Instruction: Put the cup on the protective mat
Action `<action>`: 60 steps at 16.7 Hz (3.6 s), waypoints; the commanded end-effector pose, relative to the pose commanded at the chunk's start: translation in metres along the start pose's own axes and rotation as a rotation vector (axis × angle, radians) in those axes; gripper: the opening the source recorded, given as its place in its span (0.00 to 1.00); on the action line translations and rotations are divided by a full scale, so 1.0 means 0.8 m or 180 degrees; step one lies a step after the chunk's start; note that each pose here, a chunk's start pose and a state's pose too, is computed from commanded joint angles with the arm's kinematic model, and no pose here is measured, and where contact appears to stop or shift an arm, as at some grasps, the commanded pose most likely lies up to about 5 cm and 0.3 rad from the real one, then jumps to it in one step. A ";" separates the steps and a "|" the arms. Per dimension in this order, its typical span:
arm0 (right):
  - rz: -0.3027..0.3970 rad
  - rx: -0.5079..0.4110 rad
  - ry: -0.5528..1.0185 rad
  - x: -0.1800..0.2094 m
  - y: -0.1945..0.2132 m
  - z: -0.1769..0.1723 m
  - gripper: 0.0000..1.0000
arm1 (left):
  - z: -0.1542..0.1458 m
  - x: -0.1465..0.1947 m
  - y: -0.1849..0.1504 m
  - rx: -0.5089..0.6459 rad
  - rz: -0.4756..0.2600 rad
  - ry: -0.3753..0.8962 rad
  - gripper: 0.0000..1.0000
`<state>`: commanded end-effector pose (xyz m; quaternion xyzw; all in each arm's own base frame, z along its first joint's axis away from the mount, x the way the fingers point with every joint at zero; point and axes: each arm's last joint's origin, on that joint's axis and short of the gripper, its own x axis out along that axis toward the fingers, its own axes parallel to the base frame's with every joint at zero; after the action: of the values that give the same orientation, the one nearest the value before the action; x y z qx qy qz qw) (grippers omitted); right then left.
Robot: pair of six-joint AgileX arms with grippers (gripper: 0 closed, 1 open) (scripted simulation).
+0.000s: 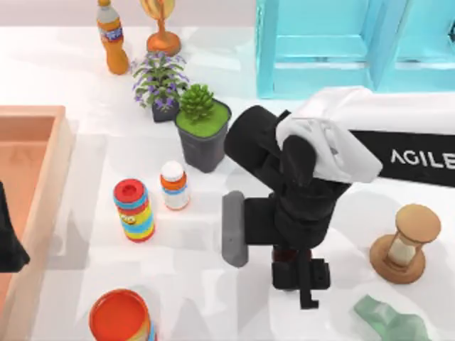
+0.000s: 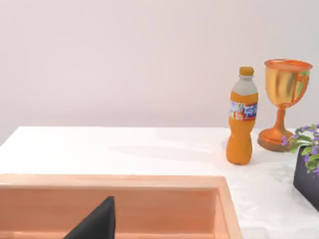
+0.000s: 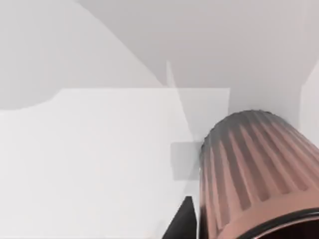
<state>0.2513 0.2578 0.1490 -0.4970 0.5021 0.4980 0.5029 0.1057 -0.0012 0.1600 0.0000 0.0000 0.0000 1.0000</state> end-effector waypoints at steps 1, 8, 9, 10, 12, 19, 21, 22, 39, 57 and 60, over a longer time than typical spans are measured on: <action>0.0000 0.0000 0.0000 0.000 0.000 0.000 0.17 | 0.000 0.000 0.000 0.0000 0.0000 0.0000 1.00; 0.0000 0.0000 0.0000 0.000 0.000 0.000 0.00 | 0.000 0.000 0.000 0.0000 0.0000 0.0000 1.00; 0.0000 0.0000 0.0000 0.000 0.000 0.000 0.00 | 0.000 0.000 0.000 0.0000 0.0000 0.0000 1.00; 0.0000 0.0000 0.0000 0.000 0.000 0.000 0.00 | 0.000 0.000 0.000 0.0000 0.0000 0.0000 1.00; -0.0008 0.0010 -0.0005 -0.001 -0.001 -0.001 0.00 | 0.000 0.000 0.000 0.0000 0.0000 0.0000 1.00; -0.0290 0.0802 -0.0364 -0.078 -0.059 -0.082 0.00 | 0.000 0.000 0.000 0.0000 0.0000 0.0000 1.00; -0.0416 0.1371 -0.0483 -0.103 -0.087 -0.146 0.00 | 0.000 0.000 0.000 0.0000 0.0000 0.0000 1.00; -0.0471 0.1706 -0.0523 -0.112 -0.098 -0.185 0.00 | 0.000 0.000 0.000 0.0000 0.0000 0.0000 1.00; -0.0047 0.4983 -0.0259 -0.091 -0.050 -0.496 0.00 | 0.000 0.000 0.000 0.0000 0.0000 0.0000 1.00; -0.0024 0.4998 -0.0248 -0.008 -0.053 -0.494 0.30 | 0.000 0.000 0.000 0.0000 0.0000 0.0000 1.00; -0.0024 0.4998 -0.0248 -0.008 -0.053 -0.494 0.53 | 0.000 0.000 0.000 0.0000 0.0000 0.0000 1.00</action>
<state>0.2898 -0.1380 0.1544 0.0200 0.6874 0.0128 0.7259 0.1057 -0.0012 0.1600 0.0000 0.0000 0.0000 1.0000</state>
